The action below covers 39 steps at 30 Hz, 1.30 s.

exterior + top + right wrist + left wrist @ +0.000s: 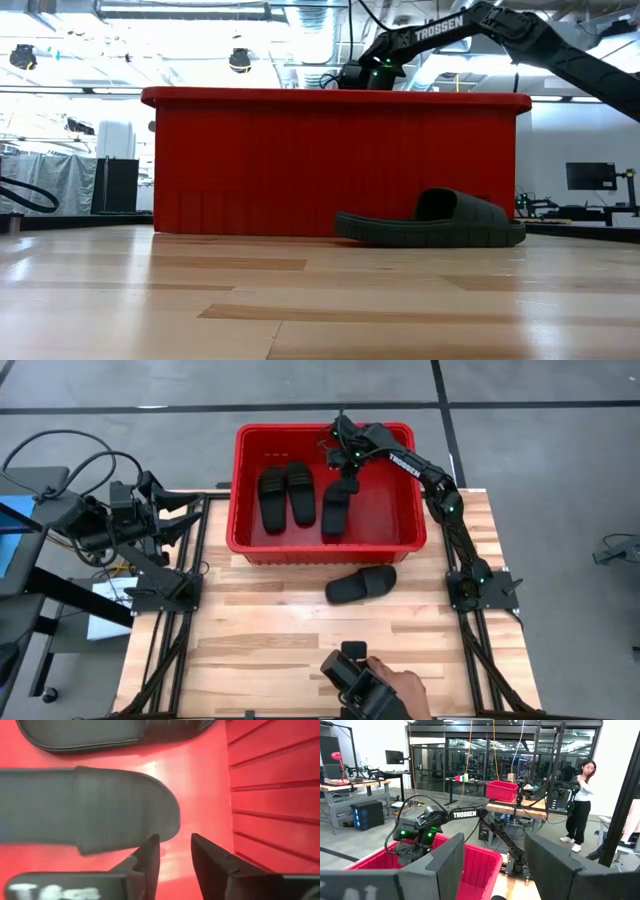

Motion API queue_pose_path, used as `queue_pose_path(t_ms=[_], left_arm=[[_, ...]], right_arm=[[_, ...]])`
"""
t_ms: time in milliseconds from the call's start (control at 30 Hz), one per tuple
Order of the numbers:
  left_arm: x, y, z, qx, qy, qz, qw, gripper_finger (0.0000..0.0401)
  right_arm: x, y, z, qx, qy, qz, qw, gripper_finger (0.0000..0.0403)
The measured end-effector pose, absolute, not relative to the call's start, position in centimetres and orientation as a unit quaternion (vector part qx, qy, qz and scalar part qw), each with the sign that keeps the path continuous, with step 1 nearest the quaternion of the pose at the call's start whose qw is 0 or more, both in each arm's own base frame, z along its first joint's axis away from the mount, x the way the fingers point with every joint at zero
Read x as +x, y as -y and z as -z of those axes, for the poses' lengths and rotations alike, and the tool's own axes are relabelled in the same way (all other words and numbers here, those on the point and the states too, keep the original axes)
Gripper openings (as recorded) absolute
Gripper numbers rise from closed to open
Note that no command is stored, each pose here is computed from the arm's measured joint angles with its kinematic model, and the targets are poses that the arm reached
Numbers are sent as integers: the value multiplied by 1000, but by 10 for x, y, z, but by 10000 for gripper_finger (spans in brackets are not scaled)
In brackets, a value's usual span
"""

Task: Pick and place slides into bin
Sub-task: Put the black slide into the red bin

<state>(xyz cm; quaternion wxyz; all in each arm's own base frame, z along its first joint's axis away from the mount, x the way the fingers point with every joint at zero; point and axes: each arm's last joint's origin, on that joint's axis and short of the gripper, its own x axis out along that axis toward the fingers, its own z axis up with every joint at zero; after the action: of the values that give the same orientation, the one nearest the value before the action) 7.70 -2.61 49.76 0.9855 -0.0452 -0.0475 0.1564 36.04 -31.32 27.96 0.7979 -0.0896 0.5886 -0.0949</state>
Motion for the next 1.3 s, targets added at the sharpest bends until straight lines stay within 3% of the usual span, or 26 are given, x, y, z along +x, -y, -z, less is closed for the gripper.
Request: queue_pose_path(t_ms=[400, 733, 1000, 1300], left_arm=[[77, 26, -496, -41, 40, -156, 986, 196], [77, 26, -494, -36, 35, -156, 986, 196], [77, 26, -493, -30, 29, -155, 987, 196], [78, 27, -492, -27, 26, -153, 988, 196]], right_arm=[[360, 305, -297, -125, -605, 173, 767, 139], [339, 254, -393, -175, -506, 250, 807, 127], [292, 179, -477, -130, -383, 297, 865, 127], [242, 105, -505, -41, -382, 269, 883, 126]])
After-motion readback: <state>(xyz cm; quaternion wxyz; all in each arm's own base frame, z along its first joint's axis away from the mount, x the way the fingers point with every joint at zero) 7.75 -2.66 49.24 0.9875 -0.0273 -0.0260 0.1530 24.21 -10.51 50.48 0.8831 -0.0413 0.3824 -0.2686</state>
